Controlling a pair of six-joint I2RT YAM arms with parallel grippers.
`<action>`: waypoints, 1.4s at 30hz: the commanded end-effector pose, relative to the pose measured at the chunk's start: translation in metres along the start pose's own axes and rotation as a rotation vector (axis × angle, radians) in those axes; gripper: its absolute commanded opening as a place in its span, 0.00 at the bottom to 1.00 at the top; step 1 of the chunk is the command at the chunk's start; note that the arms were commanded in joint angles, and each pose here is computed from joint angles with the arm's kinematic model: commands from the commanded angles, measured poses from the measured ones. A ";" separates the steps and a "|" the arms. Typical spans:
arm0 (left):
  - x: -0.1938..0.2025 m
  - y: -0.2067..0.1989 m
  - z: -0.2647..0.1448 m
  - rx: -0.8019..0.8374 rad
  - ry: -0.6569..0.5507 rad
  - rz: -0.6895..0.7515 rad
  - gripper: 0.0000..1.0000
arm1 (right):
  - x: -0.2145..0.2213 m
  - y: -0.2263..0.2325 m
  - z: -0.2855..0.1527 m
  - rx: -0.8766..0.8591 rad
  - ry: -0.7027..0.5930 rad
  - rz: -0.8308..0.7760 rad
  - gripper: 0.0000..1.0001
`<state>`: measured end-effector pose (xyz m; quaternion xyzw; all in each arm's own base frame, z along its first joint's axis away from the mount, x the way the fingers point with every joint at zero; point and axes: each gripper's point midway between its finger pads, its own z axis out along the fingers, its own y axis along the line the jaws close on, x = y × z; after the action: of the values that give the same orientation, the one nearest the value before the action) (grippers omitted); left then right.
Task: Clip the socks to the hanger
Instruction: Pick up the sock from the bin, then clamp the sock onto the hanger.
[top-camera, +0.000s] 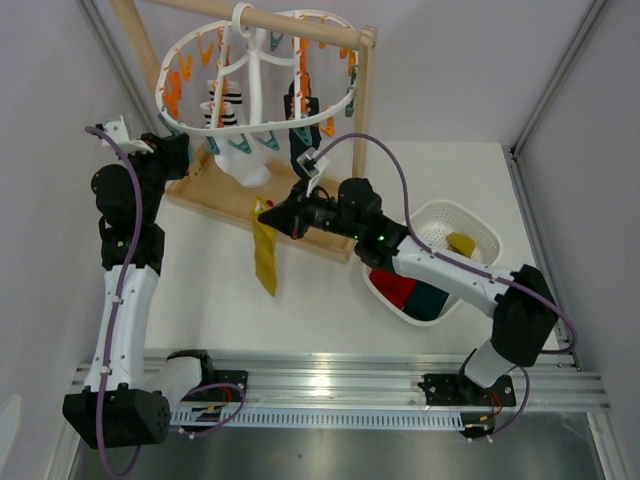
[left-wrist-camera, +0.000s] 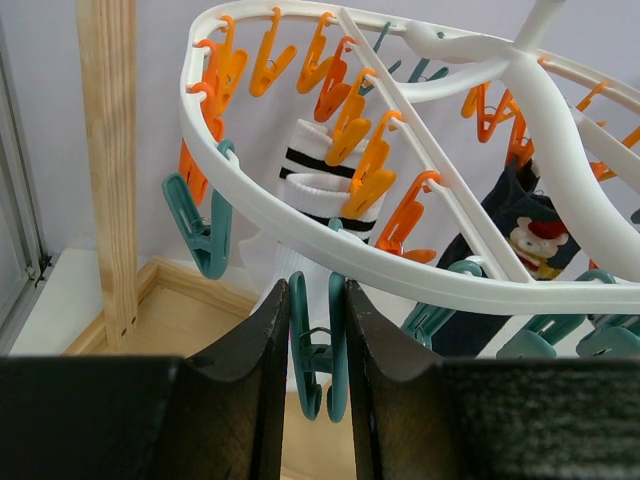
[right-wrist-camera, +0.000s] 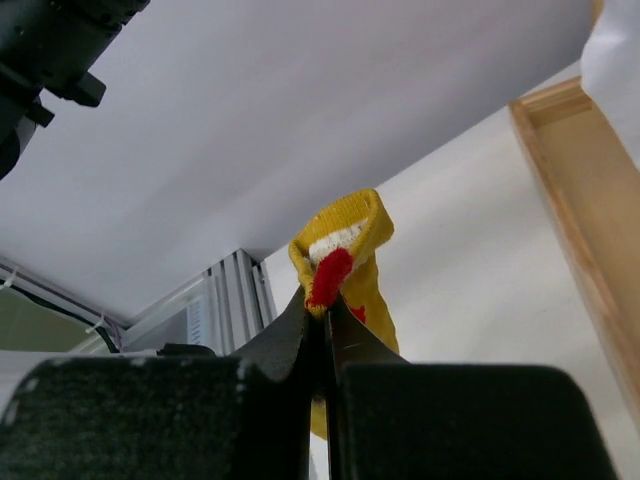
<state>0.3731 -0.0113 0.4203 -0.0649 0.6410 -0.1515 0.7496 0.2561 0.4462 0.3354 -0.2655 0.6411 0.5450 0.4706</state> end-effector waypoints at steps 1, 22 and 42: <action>-0.020 -0.020 -0.004 0.068 -0.060 -0.017 0.01 | -0.039 0.019 0.029 -0.075 -0.109 0.025 0.00; -0.005 -0.028 -0.011 0.100 -0.051 -0.025 0.01 | -0.051 0.002 0.124 -0.100 -0.150 0.199 0.00; -0.010 -0.033 -0.011 0.109 -0.063 -0.023 0.01 | -0.028 -0.015 0.131 -0.033 -0.089 0.255 0.00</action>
<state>0.3662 -0.0308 0.4102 -0.0465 0.6408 -0.1772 0.7456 0.3202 0.5564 0.3649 -0.1767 0.6251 0.6207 0.4390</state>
